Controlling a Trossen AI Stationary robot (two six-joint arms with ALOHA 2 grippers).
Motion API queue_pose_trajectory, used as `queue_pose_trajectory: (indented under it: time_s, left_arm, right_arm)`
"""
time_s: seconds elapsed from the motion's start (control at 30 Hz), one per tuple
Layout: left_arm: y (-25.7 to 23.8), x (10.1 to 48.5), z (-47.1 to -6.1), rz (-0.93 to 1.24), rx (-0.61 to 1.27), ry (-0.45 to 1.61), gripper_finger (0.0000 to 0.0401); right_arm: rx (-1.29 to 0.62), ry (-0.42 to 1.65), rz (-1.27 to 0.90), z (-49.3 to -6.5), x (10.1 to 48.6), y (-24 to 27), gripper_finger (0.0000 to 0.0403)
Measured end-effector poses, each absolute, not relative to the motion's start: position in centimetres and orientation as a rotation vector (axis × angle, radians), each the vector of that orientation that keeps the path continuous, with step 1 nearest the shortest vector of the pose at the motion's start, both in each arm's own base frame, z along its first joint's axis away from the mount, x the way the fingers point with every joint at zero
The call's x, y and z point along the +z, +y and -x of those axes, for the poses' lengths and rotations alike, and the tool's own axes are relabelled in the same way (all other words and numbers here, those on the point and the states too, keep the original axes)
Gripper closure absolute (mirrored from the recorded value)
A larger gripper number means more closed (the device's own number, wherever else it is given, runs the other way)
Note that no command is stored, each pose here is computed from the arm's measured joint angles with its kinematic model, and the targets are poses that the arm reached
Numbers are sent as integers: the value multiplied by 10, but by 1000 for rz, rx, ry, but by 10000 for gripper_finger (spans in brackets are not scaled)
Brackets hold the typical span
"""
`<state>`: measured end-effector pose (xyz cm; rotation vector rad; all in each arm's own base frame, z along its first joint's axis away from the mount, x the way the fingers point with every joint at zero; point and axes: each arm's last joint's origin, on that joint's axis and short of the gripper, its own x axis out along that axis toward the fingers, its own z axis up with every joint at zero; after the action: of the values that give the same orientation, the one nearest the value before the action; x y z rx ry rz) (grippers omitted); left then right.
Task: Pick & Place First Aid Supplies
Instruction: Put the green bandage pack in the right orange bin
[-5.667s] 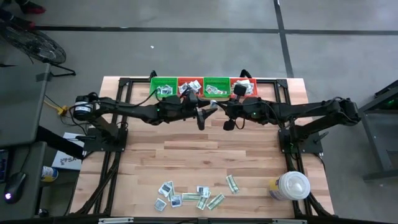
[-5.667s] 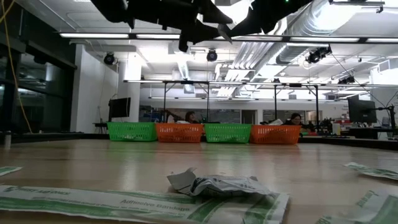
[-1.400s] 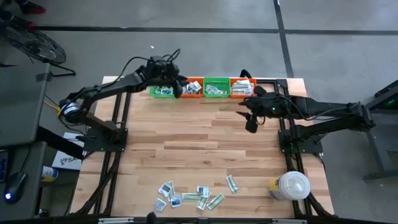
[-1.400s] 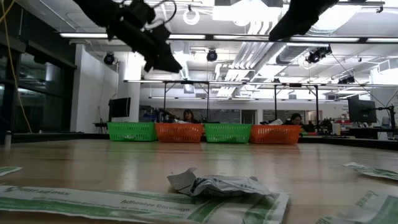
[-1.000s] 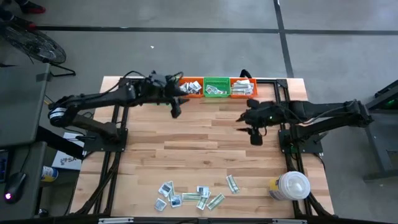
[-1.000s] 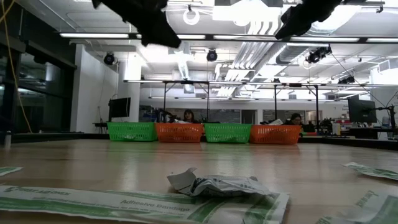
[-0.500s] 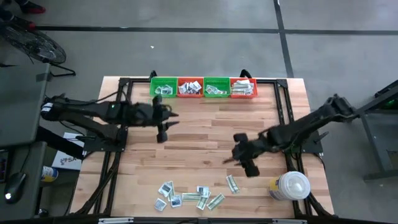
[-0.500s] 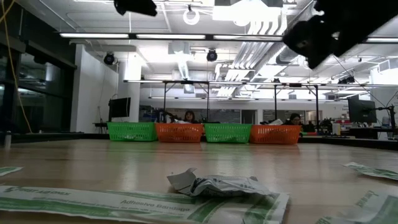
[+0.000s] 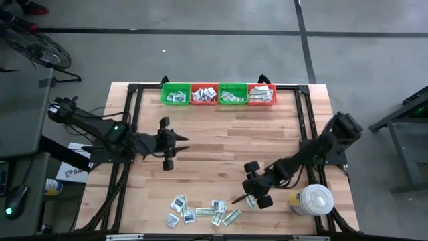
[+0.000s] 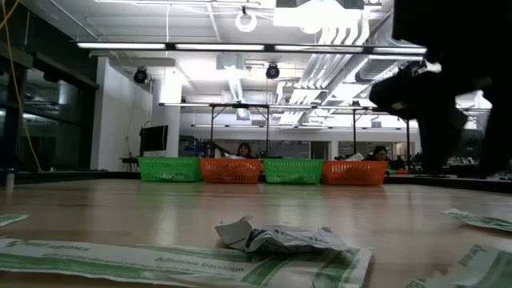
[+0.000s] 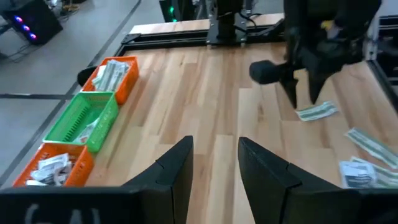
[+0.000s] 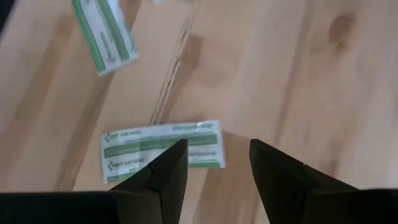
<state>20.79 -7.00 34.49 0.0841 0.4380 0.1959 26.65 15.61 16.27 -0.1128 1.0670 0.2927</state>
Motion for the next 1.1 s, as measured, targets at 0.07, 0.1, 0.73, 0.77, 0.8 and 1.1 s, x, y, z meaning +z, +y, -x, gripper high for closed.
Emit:
queue_pose_trajectory:
  time_s: [0.07, 0.1, 0.73, 0.77, 0.8, 1.1]
  left_arm:
    - [-74, 345, -206, -80, 195, 435, 277]
    - [-76, 345, -205, -80, 193, 434, 277]
    - [-84, 344, -201, -89, 188, 432, 277]
    - [-84, 344, -201, -89, 189, 433, 277]
    - [-84, 344, -201, -92, 189, 436, 277]
    - [-83, 340, -199, -87, 182, 481, 277]
  right_arm:
    - [295, 1087, 124, -267, 155, 159, 238]
    - [296, 1093, 125, -267, 152, 161, 238]
    - [204, 1219, 70, -273, 111, 165, 274]
    - [196, 1222, 60, -273, 111, 165, 284]
    - [187, 1224, 50, -273, 111, 165, 294]
    - [61, 1234, -118, -273, 110, 164, 393]
